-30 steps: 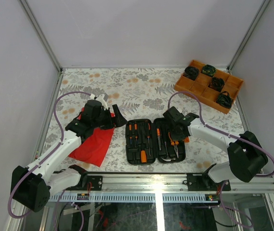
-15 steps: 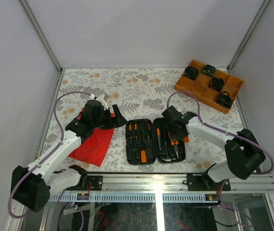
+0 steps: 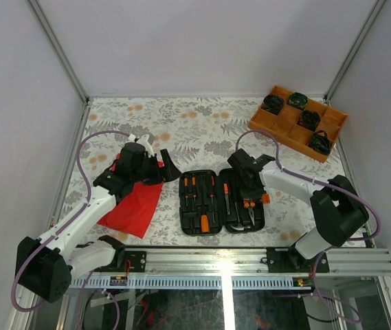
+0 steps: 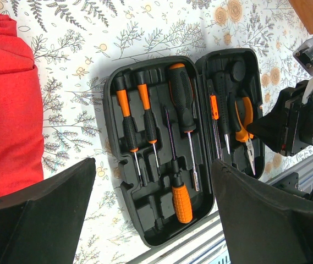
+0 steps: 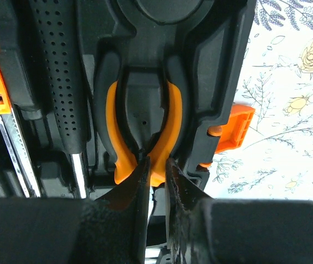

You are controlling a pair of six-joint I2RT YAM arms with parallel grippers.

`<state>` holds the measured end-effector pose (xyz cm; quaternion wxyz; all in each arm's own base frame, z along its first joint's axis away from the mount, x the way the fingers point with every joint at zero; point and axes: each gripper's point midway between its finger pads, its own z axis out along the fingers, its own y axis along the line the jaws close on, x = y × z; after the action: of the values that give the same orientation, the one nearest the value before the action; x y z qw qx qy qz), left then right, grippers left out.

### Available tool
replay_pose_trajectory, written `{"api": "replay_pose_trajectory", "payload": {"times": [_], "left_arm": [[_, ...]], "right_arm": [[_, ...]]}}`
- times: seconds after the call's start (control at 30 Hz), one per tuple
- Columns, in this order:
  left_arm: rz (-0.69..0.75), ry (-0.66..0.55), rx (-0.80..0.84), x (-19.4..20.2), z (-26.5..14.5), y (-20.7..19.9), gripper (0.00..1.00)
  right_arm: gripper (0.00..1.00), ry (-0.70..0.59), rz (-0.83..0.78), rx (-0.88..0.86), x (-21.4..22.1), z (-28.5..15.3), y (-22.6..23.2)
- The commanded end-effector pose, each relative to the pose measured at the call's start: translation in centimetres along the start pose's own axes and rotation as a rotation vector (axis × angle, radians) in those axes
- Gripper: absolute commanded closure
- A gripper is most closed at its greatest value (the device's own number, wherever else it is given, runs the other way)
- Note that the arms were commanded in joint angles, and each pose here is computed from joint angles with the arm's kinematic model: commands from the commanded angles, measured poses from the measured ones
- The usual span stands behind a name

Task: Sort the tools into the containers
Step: Place the pliers in the storage box.

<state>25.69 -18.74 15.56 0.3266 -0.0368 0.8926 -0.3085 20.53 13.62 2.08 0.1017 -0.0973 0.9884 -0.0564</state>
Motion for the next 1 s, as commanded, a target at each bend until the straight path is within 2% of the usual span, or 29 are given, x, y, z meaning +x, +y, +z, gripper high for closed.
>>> {"api": "replay_pose_trajectory", "payload": {"times": [0.0, 0.17, 0.3, 0.4, 0.5, 0.6, 0.73, 0.97], "left_arm": [[-0.001, -0.014, 0.031, -0.6, 0.2, -0.5, 0.16], [-0.001, -0.01, 0.033, -0.5, 0.3, -0.5, 0.16], [0.003, -0.016, 0.026, -0.6, 0.2, -0.4, 0.16], [0.002, -0.016, 0.025, -0.6, 0.2, -0.4, 0.16], [-0.001, -0.016, 0.025, -0.6, 0.2, -0.4, 0.16], [-0.003, -0.02, 0.026, -0.6, 0.1, -0.4, 0.16], [-0.005, -0.022, 0.023, -0.6, -0.1, -0.4, 0.16], [-0.012, -0.019, 0.024, -0.5, 0.0, -0.4, 0.16]], "right_arm": [[1.0, 0.283, 0.018, -0.047, 7.5, 6.5, 1.7], [1.0, 0.247, 0.043, -0.04, 7.5, 7.0, 1.8], [0.99, 0.073, 0.074, -0.048, 3.8, 4.0, 1.4], [0.91, -0.071, 0.096, -0.069, 0.6, 0.5, 1.1], [0.76, -0.157, 0.1, -0.088, -1.5, -2.3, 1.0], [0.72, -0.214, 0.112, -0.085, -2.3, -4.0, 0.4], [0.73, -0.224, 0.105, -0.103, -2.1, -4.9, 0.3], [0.81, -0.126, 0.057, -0.213, -0.1, -3.9, 2.4]]}}
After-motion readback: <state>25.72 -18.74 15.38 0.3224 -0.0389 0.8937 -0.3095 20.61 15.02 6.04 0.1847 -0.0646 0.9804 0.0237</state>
